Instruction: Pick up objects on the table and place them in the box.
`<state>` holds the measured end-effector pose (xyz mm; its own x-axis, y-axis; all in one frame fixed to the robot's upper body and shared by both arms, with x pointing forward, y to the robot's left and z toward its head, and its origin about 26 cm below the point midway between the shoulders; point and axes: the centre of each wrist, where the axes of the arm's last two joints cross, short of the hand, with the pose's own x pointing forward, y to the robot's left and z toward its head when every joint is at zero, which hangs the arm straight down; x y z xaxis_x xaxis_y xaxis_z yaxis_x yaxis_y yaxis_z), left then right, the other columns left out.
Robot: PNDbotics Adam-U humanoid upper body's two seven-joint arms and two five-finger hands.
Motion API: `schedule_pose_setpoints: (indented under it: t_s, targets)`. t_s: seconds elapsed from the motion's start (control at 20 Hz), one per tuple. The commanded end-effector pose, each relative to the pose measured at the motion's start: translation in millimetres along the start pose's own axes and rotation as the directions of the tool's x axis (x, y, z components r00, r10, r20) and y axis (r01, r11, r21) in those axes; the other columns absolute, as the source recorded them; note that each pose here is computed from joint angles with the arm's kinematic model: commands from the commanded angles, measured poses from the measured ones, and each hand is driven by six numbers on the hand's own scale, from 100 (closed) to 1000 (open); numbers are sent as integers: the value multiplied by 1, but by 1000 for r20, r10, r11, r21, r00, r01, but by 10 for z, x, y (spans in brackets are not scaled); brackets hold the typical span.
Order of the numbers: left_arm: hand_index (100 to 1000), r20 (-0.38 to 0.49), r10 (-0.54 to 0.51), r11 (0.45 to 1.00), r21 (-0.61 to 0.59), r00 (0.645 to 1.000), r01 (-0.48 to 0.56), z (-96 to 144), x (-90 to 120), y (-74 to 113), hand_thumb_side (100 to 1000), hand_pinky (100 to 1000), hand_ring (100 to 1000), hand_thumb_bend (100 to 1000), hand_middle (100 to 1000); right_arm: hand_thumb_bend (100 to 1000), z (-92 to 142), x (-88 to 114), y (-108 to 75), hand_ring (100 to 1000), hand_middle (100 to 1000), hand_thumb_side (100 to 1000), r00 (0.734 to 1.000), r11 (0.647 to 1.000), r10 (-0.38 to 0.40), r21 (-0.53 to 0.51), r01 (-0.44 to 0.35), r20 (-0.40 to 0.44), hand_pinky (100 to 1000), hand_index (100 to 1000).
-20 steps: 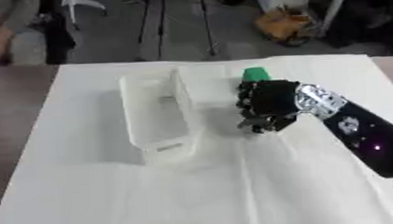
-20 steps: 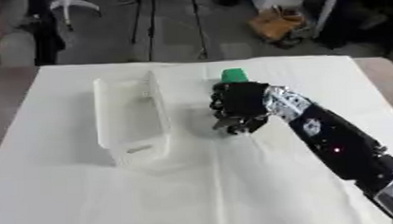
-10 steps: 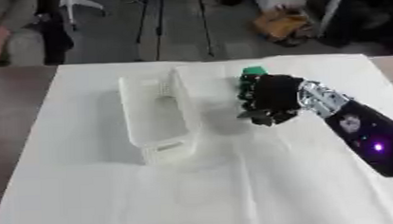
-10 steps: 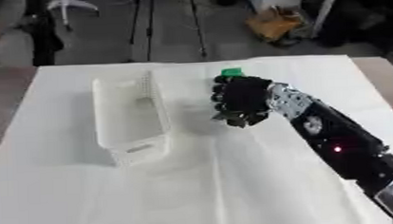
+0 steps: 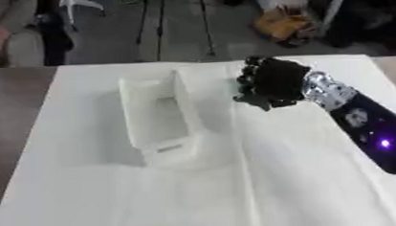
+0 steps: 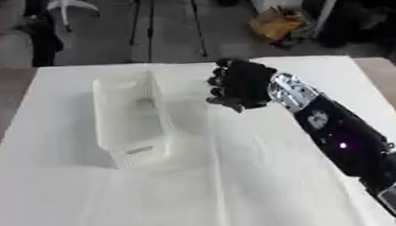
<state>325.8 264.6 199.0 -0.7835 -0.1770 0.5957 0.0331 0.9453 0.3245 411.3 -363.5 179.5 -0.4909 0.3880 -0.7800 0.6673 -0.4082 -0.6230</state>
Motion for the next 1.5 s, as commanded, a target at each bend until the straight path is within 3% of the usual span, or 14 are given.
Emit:
schedule_pose_setpoints:
  t_s: [0.05, 0.4, 0.65, 1.0, 1.5]
  targets:
    - [933, 28, -15, 1000, -1, 999, 15, -50, 67, 53, 1000, 542, 938, 470, 985, 418, -4, -245, -198, 310, 356, 162, 973, 930, -103, -327, 169, 209, 425, 503]
    - [932, 28, -13, 1000, -1, 1000, 13, -50, 66, 49, 1000, 542, 938, 470, 984, 404, -289, -312, -400, 297, 343, 102, 974, 868, -98, -461, 184, 204, 420, 498]
    - [932, 32, -5, 1000, -8, 999, 5, -62, 69, 28, 1000, 541, 938, 470, 984, 382, -551, -210, -377, 240, 286, 100, 962, 816, -165, -518, 257, 217, 396, 487]
    - [932, 37, 1, 1000, -11, 999, -1, -75, 74, 17, 1000, 542, 939, 470, 984, 304, -907, -30, -430, 208, 249, 100, 935, 763, -233, -546, 346, 268, 386, 489]
    - [931, 44, 7, 1000, -16, 999, -6, -90, 84, 4, 1000, 544, 939, 473, 983, 310, -1254, 13, -724, 256, 267, 100, 911, 718, -245, -569, 400, 332, 413, 507]
